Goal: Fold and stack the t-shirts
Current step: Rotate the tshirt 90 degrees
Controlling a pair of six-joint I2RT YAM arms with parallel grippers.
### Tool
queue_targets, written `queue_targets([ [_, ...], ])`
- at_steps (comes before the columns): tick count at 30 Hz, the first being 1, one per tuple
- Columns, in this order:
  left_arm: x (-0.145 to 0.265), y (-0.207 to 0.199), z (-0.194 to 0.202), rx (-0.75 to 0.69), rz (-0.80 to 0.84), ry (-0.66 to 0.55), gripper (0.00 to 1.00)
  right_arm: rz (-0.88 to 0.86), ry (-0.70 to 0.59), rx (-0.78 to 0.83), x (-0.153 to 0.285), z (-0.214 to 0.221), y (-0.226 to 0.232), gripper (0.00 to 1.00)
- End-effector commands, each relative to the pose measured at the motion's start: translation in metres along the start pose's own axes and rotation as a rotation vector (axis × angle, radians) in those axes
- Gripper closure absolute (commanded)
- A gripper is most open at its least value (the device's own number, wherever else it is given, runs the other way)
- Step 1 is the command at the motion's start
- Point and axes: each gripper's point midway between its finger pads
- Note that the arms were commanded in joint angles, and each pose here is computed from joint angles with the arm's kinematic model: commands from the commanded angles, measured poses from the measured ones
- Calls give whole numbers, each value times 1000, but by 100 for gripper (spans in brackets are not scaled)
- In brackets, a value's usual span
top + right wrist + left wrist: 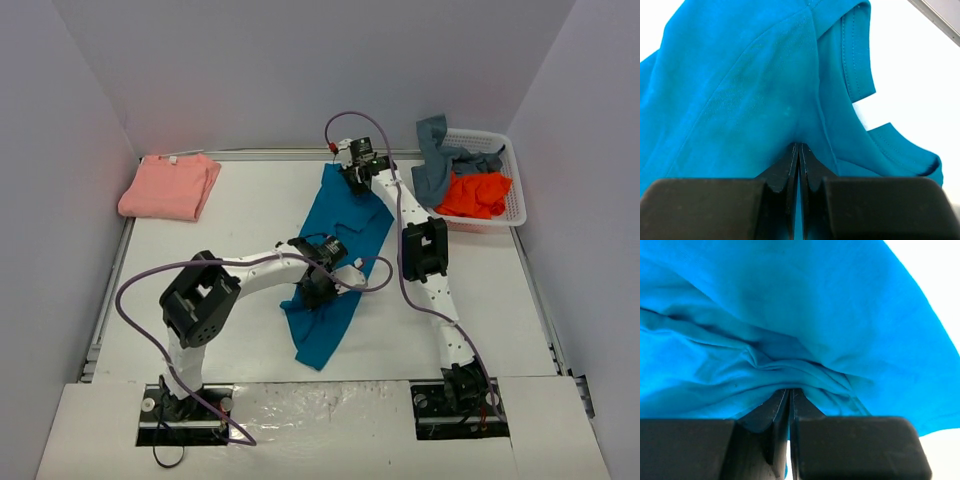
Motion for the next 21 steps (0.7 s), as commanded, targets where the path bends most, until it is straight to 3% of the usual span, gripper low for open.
queue_targets([
  [1,-20,-30,18,81,166,87,98,11,-23,-12,1,-8,-2,100],
  [6,-20,-45,-8,82,219,24,98,-3,-66,15,2,-24,10,100],
  [16,-27,-70,-18,84,303,19,97,-49,-121,88,6,-49,52,100],
  [21,13,-55,-33,13,217,-76,98,-21,-120,102,11,-52,51,100],
])
Point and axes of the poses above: each gripper's point midway between its finger pads, its own x axis back along the fingers, its own y axis along the line the jaws close on, z = x × y, and after that the axes turned 4 degrees about x, right-handed
